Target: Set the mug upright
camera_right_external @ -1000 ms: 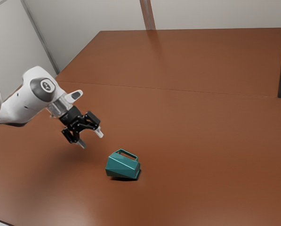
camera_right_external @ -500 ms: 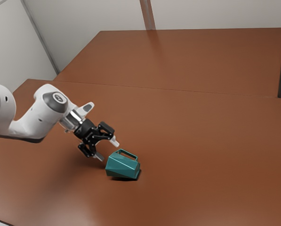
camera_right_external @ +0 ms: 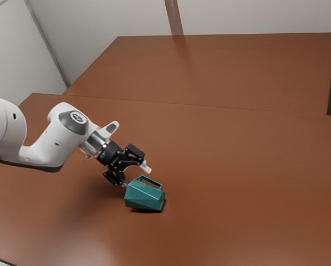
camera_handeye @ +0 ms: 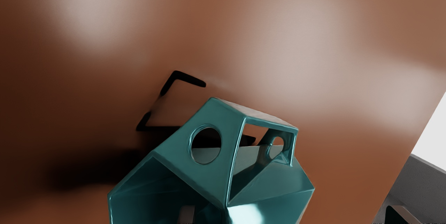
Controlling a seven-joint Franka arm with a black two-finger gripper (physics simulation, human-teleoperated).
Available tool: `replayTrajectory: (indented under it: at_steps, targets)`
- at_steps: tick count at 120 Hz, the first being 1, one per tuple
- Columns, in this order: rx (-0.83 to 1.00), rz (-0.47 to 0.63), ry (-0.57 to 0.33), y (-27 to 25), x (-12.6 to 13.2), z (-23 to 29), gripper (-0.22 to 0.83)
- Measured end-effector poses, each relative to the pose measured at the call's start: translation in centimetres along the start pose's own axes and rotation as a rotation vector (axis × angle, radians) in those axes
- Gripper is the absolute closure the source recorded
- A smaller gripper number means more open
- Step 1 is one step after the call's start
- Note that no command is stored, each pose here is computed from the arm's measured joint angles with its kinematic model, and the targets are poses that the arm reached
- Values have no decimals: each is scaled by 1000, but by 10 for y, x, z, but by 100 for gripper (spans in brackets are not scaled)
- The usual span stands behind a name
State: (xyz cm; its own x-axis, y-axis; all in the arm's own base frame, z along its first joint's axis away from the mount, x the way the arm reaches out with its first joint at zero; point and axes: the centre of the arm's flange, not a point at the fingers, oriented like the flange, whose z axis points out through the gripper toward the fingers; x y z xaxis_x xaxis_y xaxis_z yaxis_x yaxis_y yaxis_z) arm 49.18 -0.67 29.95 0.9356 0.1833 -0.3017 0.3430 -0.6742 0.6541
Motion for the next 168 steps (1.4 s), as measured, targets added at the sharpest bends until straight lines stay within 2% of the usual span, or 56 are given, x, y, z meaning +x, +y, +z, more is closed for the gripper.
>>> replayTrajectory:
  at_steps: [24,44,59,87,116,144,168]
  targets:
    - [2,20,8,5,0,2,27]
    - [1,31,12,7,-1,2,56]
    - [6,46,5,13,-2,7,68]
    - [30,79,-13,31,-6,18,74]
    - [72,125,10,47,-13,-1,78]
    - [204,212,21,70,-5,-13,78]
    - [339,287,3,83,-8,-3,79]
